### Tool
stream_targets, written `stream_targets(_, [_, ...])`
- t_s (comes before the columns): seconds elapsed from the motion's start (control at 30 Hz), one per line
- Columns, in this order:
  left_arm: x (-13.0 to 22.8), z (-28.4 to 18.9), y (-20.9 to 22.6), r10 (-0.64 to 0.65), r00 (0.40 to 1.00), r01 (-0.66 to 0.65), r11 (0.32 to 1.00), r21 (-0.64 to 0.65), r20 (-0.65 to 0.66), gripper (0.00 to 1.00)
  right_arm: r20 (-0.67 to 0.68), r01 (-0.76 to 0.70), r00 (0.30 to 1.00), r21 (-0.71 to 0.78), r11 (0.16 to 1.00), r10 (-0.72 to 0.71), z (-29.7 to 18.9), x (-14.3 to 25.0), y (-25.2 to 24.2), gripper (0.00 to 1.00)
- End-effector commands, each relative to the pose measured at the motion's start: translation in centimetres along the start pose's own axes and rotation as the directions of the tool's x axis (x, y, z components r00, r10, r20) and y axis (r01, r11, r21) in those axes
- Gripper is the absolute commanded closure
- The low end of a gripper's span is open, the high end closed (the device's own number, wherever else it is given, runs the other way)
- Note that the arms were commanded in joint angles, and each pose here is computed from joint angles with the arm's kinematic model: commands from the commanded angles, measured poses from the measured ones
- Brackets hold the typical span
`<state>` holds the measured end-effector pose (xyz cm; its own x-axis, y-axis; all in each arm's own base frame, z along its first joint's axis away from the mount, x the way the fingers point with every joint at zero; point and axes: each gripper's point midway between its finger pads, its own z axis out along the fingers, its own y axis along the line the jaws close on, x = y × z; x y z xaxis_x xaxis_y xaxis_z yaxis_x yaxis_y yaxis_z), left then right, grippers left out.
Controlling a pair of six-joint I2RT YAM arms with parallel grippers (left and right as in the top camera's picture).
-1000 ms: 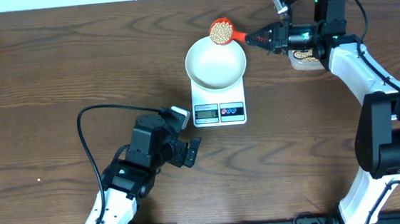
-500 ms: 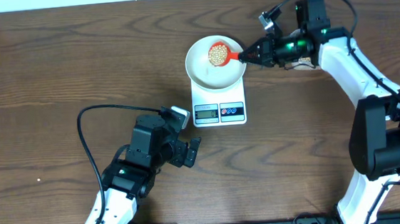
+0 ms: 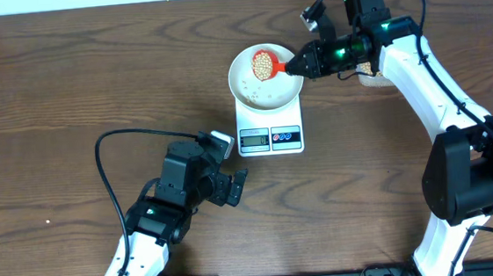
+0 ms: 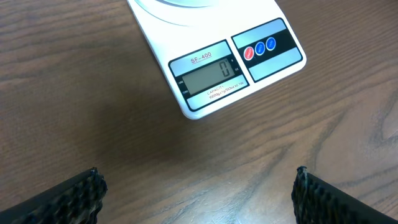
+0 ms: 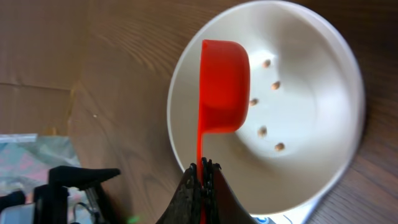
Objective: Scoop item into bowl and weigh 50g on scale
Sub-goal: 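Tilt the red scoop with the right gripper to pour soybeans into bowl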
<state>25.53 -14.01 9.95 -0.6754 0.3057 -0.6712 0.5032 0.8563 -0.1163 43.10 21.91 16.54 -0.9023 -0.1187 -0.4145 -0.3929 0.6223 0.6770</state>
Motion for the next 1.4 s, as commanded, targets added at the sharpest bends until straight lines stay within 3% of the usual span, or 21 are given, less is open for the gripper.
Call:
stream_targets(0.0, [-1.1,-0.4,0.3,0.014,1.0,-0.013,1.0,-0.014,0.023,0.02,0.023,0.067,0.997,0.041,0.997,-0.068,-0.9,-0.8,0.2,0.99])
stream_targets(0.77, [-1.1,-0.4,0.3,0.014,1.0,-0.013,1.0,-0.014,0.023,0.02,-0.084,0.297,0.955,0.224,0.928,-0.285,1.1,0.5,-0.8,0.99])
stream_targets(1.37, [-1.1,-0.4,0.3,0.014,1.0,-0.013,1.0,-0.014,0.023,0.02,-0.062,0.388,0.919,0.319,0.865,-0.39,-0.4,-1.0,0.5,0.99])
